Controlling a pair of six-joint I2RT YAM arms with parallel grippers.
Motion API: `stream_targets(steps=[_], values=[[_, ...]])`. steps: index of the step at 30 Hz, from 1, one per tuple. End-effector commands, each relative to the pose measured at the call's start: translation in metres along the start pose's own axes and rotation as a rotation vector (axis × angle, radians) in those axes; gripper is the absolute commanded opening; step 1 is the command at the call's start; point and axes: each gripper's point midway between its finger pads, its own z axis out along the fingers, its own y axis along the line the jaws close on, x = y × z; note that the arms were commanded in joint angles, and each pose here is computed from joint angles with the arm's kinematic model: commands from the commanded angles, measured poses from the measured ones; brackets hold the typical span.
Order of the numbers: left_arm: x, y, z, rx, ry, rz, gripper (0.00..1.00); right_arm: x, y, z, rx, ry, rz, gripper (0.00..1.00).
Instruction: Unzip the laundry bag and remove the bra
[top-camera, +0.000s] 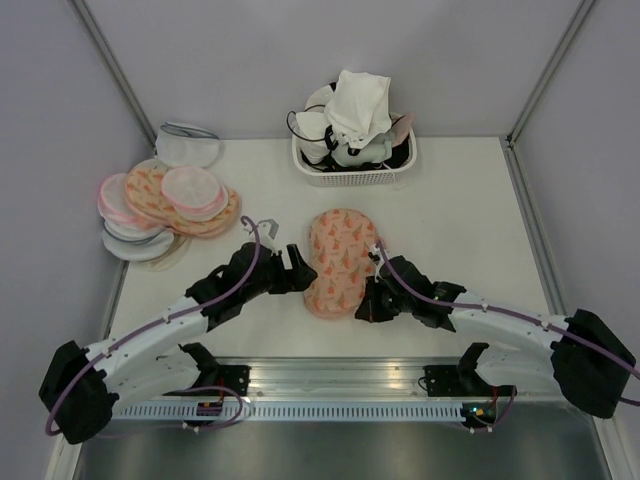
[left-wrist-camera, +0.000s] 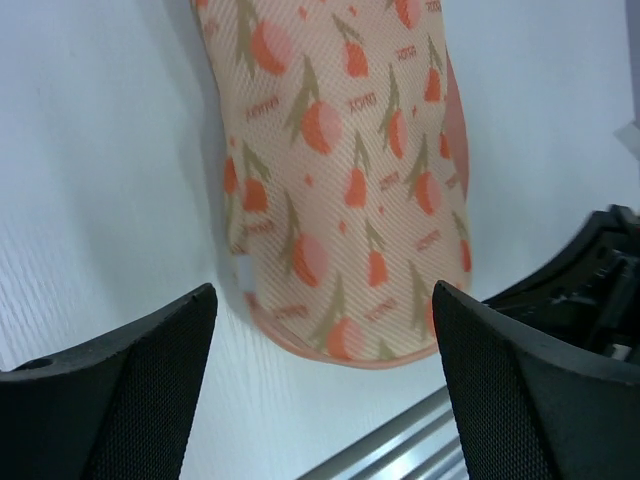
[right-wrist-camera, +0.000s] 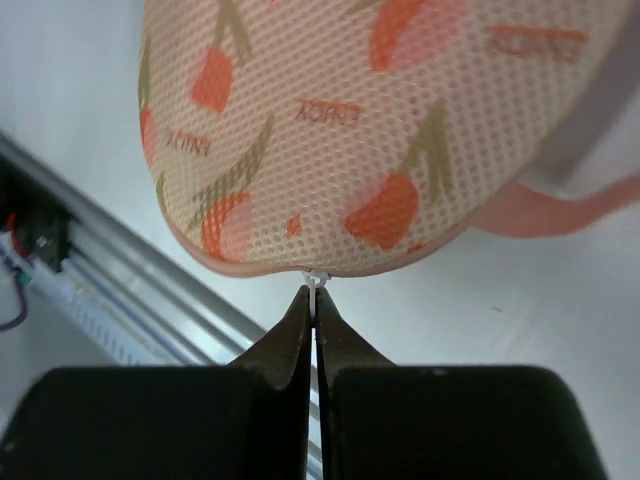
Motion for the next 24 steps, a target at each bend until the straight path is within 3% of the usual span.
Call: stream_targets(steps=[1, 11, 19, 24], values=[[0.026, 0.008, -0.014, 0.003, 0.021, -0.171, 0.91, 0.004, 0.074, 0.003, -0.397, 0.072, -0.071, 0.01], [0.072, -0.012, -0.030, 0.122, 0.130, -0.463, 0.95, -0.015, 0.102, 0.044, -0.478, 0.051, -0.069, 0.00], [0.076, 0.000, -0.015, 0.056, 0.069, -0.544, 0.95, -0.020, 0.133, 0.050, -0.564, 0.040, -0.095, 0.00], [0.063, 0.028, -0.004, -0.045, -0.077, -0.611, 0.88, -0.009, 0.143, 0.044, -0.582, 0.062, -0.148, 0.01]])
